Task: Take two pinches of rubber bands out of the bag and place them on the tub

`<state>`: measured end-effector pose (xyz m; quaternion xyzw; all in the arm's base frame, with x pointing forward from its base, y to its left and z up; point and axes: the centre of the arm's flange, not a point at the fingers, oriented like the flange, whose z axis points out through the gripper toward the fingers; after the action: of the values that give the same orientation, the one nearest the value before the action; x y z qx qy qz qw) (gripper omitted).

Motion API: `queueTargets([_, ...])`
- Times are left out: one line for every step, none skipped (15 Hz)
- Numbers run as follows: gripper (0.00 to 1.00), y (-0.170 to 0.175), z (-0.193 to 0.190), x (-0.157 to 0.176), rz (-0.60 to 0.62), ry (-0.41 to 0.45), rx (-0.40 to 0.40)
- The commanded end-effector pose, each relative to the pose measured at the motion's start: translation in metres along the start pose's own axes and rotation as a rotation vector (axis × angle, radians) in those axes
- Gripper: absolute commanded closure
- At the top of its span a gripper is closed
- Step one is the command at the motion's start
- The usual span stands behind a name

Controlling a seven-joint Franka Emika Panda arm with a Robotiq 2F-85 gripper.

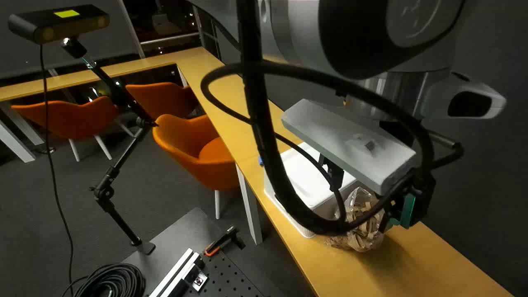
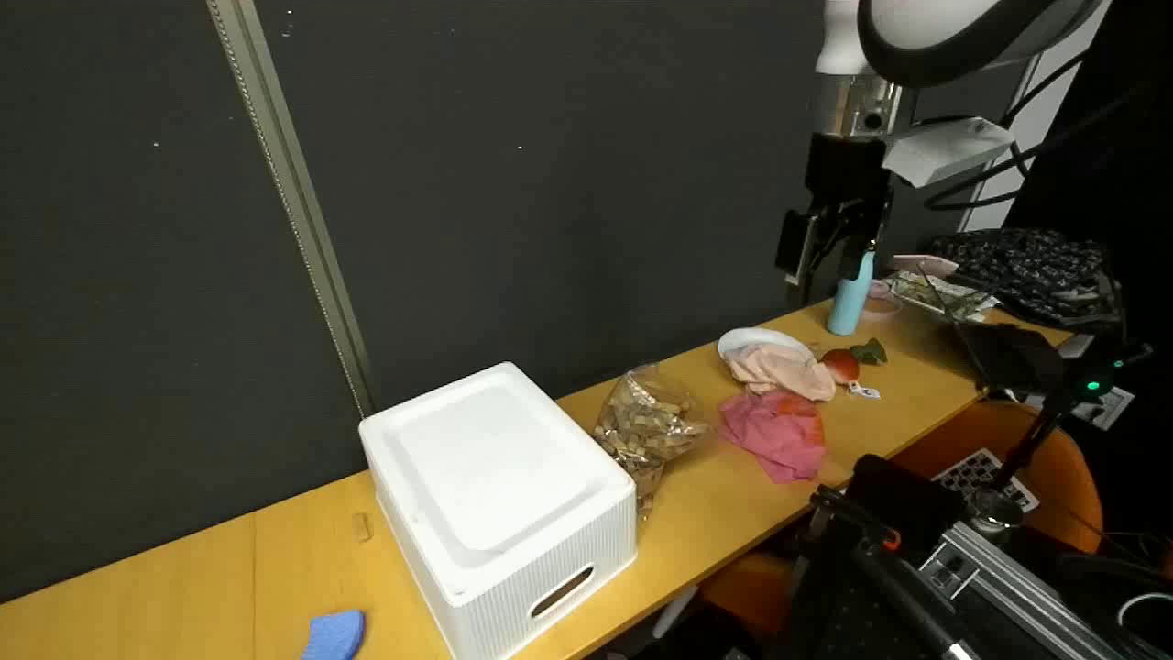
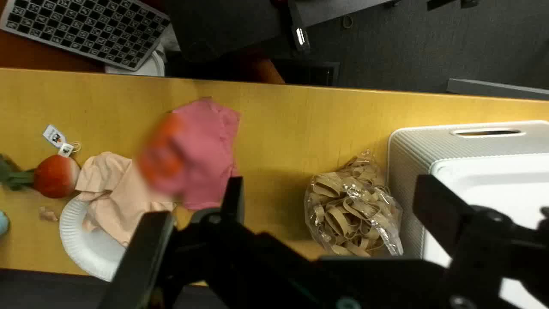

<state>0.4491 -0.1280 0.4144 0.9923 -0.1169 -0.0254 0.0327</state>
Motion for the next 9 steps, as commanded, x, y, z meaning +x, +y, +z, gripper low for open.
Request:
queueTargets([0.00,0.000,0.000,0.000,0.000,0.001,0.000])
queueTargets([0.00,0.000,0.000,0.000,0.000,0.001,0.000])
queueTargets([0.00,0.000,-0.001,0.000,0.000,0.001,0.000])
queueTargets([0.00,0.000,-0.001,0.000,0.000,0.001,0.000])
queueTargets([0.00,0.000,-0.001,0.000,0.000,0.001,0.000])
queueTargets([0.00,0.000,-0.001,0.000,0.000,0.001,0.000])
queueTargets([0.00,0.003,0.002,0.017,-0.005,0.018,-0.016])
queueTargets([0.00,0.004,0.002,0.032,-0.015,0.036,-0.039])
queueTargets([0.00,0.003,0.000,0.051,-0.036,0.066,-0.061])
